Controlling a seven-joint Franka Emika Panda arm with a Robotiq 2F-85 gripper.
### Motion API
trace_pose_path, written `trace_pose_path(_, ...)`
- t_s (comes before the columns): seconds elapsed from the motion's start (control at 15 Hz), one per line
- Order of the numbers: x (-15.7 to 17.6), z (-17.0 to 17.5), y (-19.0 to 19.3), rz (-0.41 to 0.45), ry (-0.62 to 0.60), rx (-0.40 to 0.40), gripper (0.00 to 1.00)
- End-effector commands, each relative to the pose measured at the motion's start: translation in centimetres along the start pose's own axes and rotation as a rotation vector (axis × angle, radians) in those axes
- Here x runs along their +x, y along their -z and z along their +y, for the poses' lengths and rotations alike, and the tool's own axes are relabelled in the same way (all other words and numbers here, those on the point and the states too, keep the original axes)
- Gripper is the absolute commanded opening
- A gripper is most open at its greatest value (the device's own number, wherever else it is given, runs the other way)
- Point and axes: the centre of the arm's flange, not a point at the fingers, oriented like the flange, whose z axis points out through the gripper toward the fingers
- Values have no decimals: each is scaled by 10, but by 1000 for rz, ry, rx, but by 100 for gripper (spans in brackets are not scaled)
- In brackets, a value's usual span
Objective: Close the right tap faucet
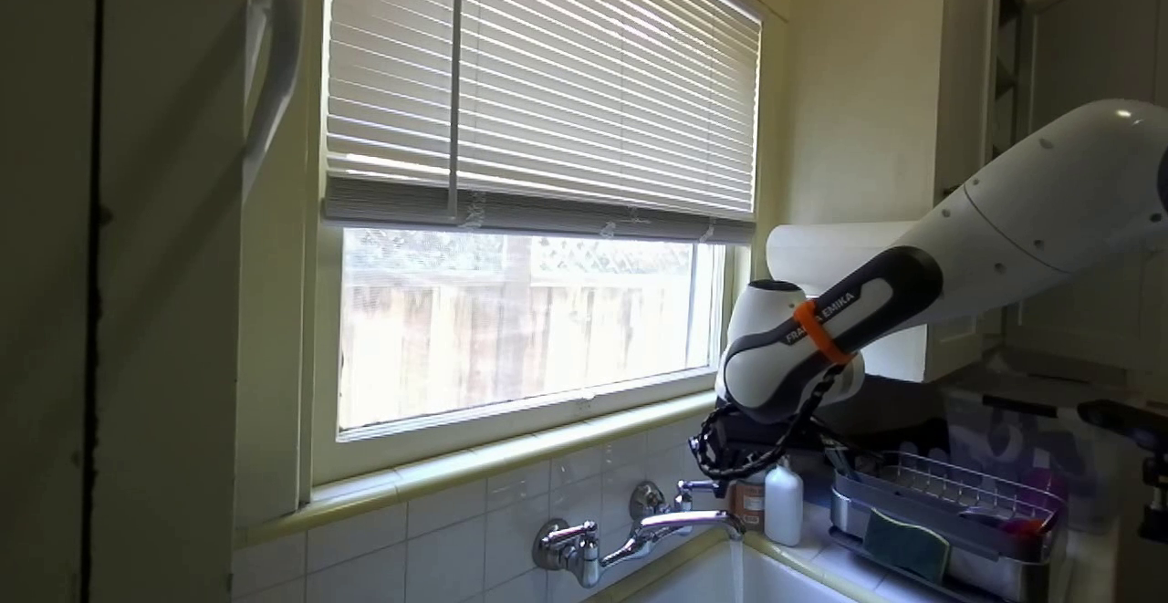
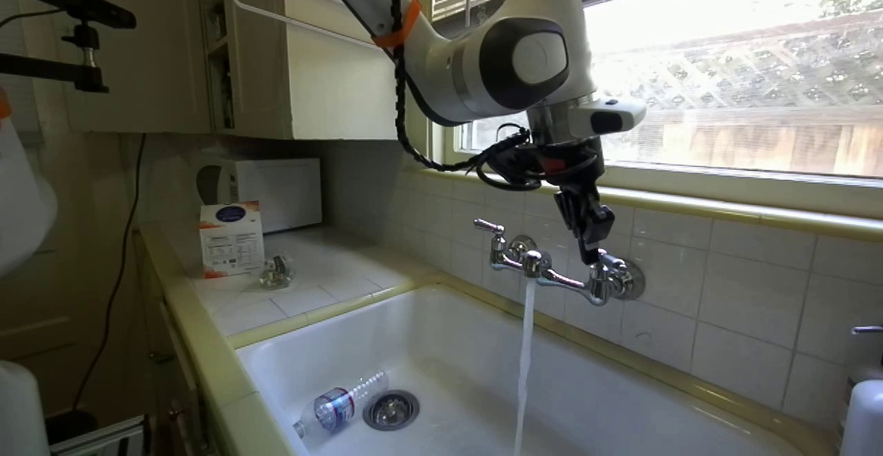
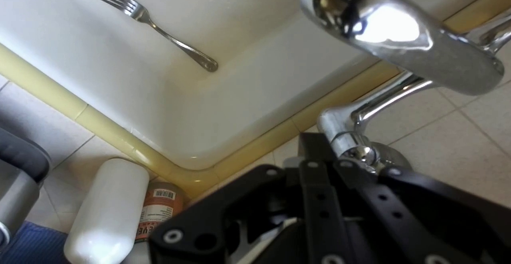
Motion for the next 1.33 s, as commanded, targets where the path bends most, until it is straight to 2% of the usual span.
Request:
trace_pose_path(0.0, 16, -8, -21, 10, -32, -30, 0)
trace_pose_path(0.53, 35, -4, -39, 66, -119, -52, 0)
trace_pose_path(0.87, 54, -7, -46, 108, -150, -19, 0)
trace_pose_path(1.27, 57, -7, -58, 117, -182, 26, 0)
